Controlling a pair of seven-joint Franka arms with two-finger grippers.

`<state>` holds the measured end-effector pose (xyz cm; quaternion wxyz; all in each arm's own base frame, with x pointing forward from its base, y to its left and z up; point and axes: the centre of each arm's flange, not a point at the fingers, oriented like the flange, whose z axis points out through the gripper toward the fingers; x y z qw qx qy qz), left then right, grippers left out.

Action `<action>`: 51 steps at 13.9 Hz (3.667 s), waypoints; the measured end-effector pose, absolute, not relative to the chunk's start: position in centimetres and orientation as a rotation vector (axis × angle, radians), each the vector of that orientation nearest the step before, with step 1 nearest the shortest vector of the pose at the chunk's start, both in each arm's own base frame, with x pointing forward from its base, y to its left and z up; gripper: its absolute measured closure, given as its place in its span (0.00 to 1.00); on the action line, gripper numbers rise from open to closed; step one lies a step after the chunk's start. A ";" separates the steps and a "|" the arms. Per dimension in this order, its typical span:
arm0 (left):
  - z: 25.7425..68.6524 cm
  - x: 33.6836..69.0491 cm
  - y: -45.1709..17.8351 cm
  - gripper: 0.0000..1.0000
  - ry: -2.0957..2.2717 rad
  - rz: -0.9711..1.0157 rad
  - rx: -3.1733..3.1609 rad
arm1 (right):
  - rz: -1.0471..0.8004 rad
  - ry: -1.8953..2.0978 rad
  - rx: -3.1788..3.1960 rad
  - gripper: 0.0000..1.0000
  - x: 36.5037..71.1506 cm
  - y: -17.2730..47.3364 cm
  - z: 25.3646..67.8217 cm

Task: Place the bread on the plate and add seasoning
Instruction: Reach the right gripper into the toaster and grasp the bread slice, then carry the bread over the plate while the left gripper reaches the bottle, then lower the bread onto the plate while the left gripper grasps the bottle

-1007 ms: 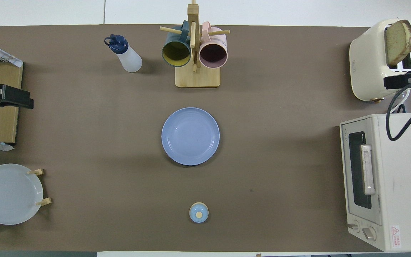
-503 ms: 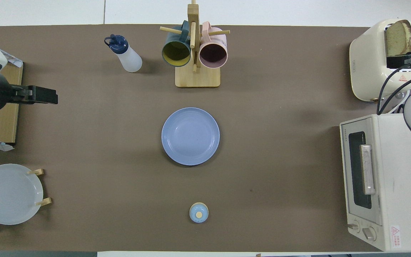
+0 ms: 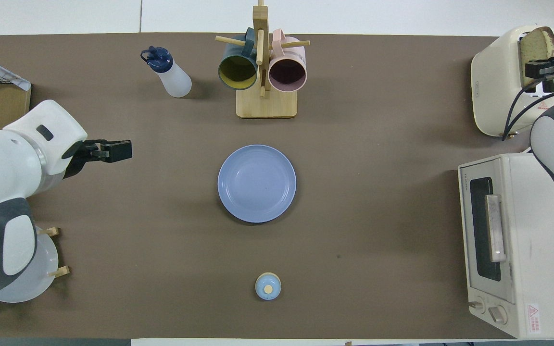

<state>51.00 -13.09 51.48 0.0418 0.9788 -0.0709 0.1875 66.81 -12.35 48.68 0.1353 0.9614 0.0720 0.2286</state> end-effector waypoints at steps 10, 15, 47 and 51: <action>37.3 52.9 -17.8 0.00 -0.263 0.889 2.855 | 0.520 0.461 2.651 0.92 67.8 -10.3 52.1; 33.8 53.9 -18.5 0.00 -0.262 0.939 2.831 | 0.329 0.606 2.669 0.93 65.4 1.1 58.8; 29.6 62.8 -21.6 0.00 -0.054 1.307 2.825 | 0.591 0.306 3.343 0.93 47.9 39.8 43.0; 29.9 63.7 -21.8 0.00 -0.051 1.312 2.824 | 0.595 0.321 3.346 0.93 46.8 40.0 42.0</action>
